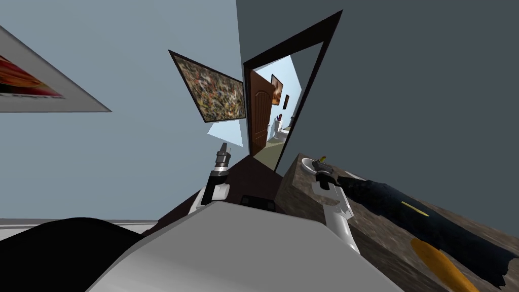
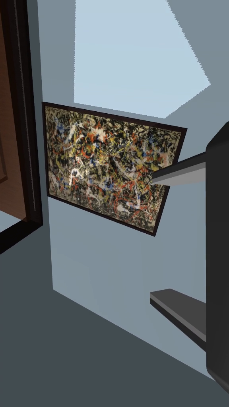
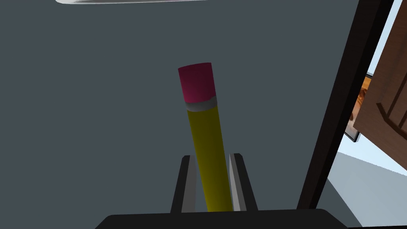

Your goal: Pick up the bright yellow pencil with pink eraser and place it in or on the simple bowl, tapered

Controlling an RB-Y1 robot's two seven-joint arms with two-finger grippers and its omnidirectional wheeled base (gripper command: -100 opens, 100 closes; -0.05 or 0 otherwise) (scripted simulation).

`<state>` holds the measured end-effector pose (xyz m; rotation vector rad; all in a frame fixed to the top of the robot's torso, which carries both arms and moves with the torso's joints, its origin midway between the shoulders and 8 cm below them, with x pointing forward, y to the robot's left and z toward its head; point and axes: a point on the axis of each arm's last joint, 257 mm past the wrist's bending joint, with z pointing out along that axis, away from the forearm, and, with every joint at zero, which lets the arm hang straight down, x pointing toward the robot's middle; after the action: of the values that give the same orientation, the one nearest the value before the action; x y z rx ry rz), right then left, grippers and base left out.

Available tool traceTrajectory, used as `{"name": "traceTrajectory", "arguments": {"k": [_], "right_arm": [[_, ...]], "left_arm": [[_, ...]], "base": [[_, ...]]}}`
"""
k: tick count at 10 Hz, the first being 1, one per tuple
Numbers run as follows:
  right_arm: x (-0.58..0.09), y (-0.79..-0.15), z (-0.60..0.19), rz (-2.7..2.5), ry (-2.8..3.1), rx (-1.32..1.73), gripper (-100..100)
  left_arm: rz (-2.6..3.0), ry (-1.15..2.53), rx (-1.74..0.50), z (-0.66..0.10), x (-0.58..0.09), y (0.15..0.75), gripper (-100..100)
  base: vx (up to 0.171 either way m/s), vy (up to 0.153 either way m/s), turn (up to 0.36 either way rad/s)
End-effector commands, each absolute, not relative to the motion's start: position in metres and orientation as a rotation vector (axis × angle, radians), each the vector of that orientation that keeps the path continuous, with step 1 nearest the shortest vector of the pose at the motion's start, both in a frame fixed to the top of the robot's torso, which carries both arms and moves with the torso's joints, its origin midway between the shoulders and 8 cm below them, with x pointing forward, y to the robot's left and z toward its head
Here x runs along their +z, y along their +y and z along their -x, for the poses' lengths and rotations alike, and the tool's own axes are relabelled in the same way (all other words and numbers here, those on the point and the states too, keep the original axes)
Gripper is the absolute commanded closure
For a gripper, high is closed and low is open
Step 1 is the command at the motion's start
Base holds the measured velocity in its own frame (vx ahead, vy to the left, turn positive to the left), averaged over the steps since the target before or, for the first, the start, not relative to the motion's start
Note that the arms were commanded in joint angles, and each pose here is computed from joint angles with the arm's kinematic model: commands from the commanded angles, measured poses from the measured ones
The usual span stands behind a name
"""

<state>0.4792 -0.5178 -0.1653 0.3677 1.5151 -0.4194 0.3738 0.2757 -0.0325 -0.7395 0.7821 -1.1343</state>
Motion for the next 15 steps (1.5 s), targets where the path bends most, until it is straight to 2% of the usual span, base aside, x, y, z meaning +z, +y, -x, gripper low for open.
{"name": "traceTrajectory", "arguments": {"k": [1, 4, 5, 9, 10, 11, 15], "right_arm": [[-0.163, -0.525, -0.477, -0.395, 1.520, -0.423, 100], [-0.161, -0.529, -0.476, -0.410, 1.521, -0.426, 100], [-0.161, -0.530, -0.476, -0.414, 1.521, -0.426, -100], [-0.161, -0.530, -0.476, -0.414, 1.521, -0.426, -100], [-0.161, -0.530, -0.476, -0.414, 1.521, -0.426, 0], [-0.150, -0.533, -0.478, -0.423, 1.518, -0.439, -100], [-0.133, -0.536, -0.481, -0.437, 1.515, -0.456, -100]], "left_arm": [[0.740, 0.782, -1.134, -0.374, -0.033, 0.276, 0], [0.740, 0.782, -1.134, -0.374, -0.033, 0.276, 0], [0.739, 0.782, -1.134, -0.374, -0.032, 0.276, 0], [0.739, 0.782, -1.134, -0.374, -0.032, 0.276, 0], [0.739, 0.782, -1.134, -0.374, -0.032, 0.276, 0], [0.739, 0.782, -1.134, -0.374, -0.032, 0.276, 0], [0.739, 0.782, -1.135, -0.374, -0.032, 0.276, 0]], "base": [[0.097, -0.006, 0.036], [0.070, 0.003, 0.020], [0.008, 0.000, 0.000], [0.000, 0.000, 0.000], [0.000, 0.000, 0.000], [-0.019, -0.013, 0.086], [-0.040, -0.021, 0.058]]}}
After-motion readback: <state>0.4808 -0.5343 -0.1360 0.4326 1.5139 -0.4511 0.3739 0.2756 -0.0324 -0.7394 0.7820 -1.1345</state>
